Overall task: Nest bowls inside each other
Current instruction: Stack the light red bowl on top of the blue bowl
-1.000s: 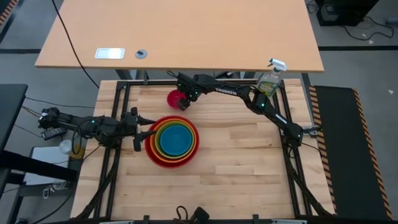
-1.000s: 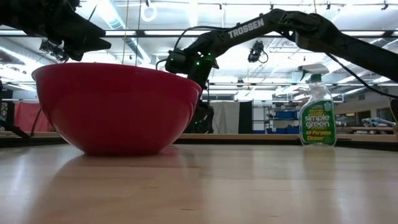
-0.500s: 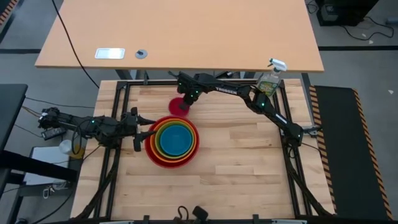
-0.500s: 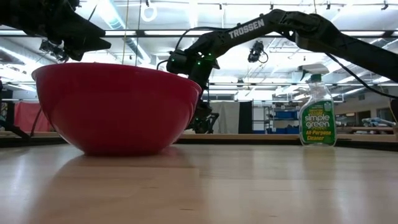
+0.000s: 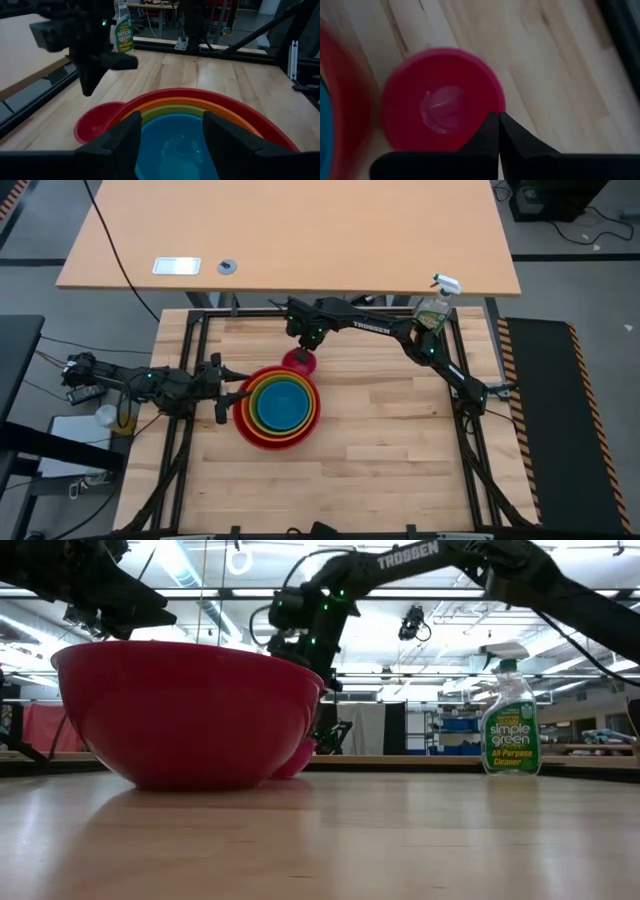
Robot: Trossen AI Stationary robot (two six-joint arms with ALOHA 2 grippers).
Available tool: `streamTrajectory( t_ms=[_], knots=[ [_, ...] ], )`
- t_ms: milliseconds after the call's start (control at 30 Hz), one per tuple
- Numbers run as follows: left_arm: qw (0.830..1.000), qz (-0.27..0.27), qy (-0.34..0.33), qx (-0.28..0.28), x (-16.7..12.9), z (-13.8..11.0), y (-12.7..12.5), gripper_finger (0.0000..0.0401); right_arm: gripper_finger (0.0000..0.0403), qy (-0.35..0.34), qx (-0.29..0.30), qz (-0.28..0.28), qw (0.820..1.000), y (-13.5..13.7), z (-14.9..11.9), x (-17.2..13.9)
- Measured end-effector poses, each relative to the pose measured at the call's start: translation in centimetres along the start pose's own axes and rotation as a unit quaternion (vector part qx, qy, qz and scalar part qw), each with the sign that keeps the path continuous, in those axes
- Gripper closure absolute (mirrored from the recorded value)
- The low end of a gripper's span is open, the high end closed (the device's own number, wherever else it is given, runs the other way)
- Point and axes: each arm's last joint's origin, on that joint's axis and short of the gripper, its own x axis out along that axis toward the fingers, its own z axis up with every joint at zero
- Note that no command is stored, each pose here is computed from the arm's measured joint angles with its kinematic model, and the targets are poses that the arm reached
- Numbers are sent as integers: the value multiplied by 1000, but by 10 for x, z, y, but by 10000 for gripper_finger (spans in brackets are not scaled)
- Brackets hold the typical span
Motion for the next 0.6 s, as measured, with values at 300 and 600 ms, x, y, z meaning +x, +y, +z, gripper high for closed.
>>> streamTrajectory(
  t_ms=[300,600],
  knots=[
    [1000,0,0,5,0,0,0,186,359,-8,-177,29,984,6,0,-4],
    [1000,-11,5,-17,0,-1,-1,186,213,-23,-399,29,916,14,1,-3]
  ],
)
